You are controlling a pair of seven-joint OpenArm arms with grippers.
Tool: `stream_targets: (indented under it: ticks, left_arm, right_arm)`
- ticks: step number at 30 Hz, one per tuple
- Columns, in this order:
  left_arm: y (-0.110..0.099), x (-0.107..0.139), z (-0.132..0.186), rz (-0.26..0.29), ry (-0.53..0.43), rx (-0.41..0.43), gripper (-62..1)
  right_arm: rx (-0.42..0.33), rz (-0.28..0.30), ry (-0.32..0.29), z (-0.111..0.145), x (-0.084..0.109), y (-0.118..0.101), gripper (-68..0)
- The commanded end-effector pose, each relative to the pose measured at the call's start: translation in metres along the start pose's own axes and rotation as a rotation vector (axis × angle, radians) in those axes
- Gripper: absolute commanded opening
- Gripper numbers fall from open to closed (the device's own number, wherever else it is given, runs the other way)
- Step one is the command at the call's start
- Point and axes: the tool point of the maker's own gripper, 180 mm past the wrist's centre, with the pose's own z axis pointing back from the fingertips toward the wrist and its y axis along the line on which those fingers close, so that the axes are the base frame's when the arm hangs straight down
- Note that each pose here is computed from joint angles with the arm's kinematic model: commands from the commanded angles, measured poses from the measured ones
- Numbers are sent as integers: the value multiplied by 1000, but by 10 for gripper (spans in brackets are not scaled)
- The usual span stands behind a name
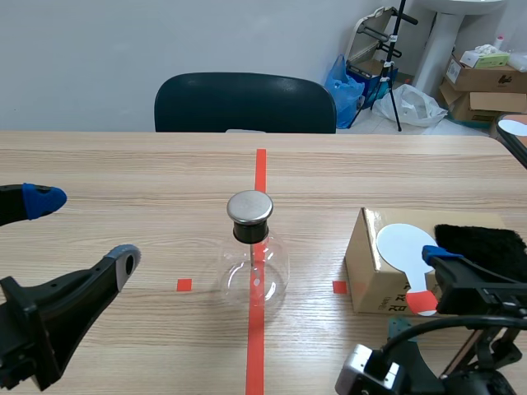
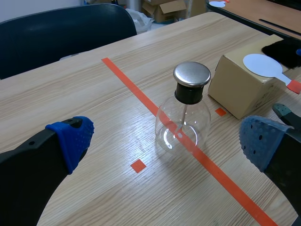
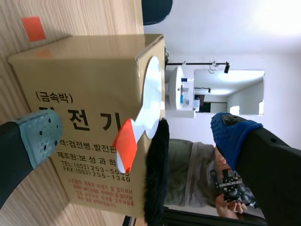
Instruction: Do the electroscope experiment
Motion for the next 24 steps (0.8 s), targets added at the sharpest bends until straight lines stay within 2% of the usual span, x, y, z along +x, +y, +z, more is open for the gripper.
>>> stream_targets:
  ticks: [1,11,22,24]
  left_arm:
    - [-3,8,0,7,-33,-3,14]
    - [-3,8,0,7,-33,-3,14]
    - [-3,8,0,7,-32,-3,14]
    - [-3,8,0,7,-32,-3,14]
  right_arm:
    - [-28,14,-1,-3,-4,-8,4]
    - [-28,13,46,-2,-12,-8,4]
    - [-28,13,51,-2,-13,-8,4]
    - [-28,14,52,-2,-13,-8,-37]
